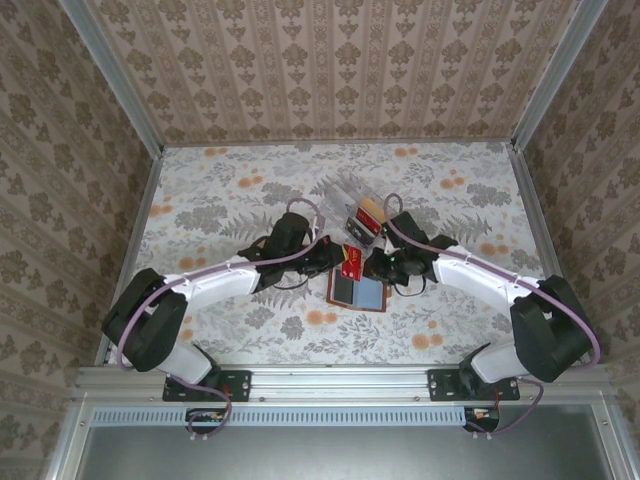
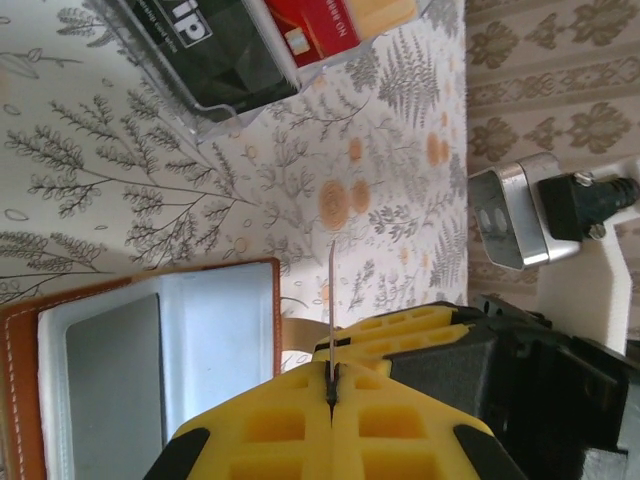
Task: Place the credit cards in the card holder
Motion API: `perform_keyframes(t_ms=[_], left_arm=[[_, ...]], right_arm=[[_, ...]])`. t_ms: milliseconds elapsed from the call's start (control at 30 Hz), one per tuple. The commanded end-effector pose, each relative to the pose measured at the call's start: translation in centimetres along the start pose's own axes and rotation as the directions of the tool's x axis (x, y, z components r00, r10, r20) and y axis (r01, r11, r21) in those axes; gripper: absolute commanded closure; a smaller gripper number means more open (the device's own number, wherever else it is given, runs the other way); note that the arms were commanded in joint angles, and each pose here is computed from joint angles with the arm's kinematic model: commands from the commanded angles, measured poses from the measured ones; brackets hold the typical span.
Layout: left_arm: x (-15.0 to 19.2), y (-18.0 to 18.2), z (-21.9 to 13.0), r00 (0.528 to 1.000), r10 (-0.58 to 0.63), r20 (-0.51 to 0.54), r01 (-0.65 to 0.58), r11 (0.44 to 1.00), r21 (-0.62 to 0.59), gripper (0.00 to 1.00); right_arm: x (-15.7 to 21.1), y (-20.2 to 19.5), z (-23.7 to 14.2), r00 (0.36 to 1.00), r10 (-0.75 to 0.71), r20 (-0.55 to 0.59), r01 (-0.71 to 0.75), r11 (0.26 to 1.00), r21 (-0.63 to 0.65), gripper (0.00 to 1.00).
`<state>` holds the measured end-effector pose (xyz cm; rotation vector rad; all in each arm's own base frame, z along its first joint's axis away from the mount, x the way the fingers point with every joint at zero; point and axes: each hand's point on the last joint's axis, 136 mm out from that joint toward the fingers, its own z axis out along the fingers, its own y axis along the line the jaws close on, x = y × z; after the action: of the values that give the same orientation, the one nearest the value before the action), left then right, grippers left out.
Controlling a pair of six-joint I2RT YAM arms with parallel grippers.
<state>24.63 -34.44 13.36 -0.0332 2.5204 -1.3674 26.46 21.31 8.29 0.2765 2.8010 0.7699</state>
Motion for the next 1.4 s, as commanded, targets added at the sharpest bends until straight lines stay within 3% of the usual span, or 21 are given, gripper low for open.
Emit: perform_keyframes(t_ms=[0,467,933,1367], left_arm=[[1.0,2.3,0.7,1.000,0.011,-0.016,-0.013,0.996,-0.085,1.00],[2.2,5.0,3.0,0.998,0.017,-0.054,-0.026,0.986,-0.164,1.00],[3.5,7.7,3.2,0.997,0.023,-0.077,-0.039,0.978,-0.205,1.00],[4.2,7.5,3.4,0.998,0.048,-0.048,-0.054,0.990,-0.133,1.00]], right_arm=[[0.9,-2.6,0.9,1.000,0.018,-0.006,-0.016,0.990,0.143,0.81],[1.2,-8.3,1.2,1.000,-0.013,-0.023,0.021,0.913,0.406,0.79],[2.2,-8.6,3.3,0.999,0.011,-0.053,0.009,0.932,0.363,0.78],[2.8,-9.2,3.8,0.998,0.046,-0.053,-0.024,0.931,0.363,0.78]])
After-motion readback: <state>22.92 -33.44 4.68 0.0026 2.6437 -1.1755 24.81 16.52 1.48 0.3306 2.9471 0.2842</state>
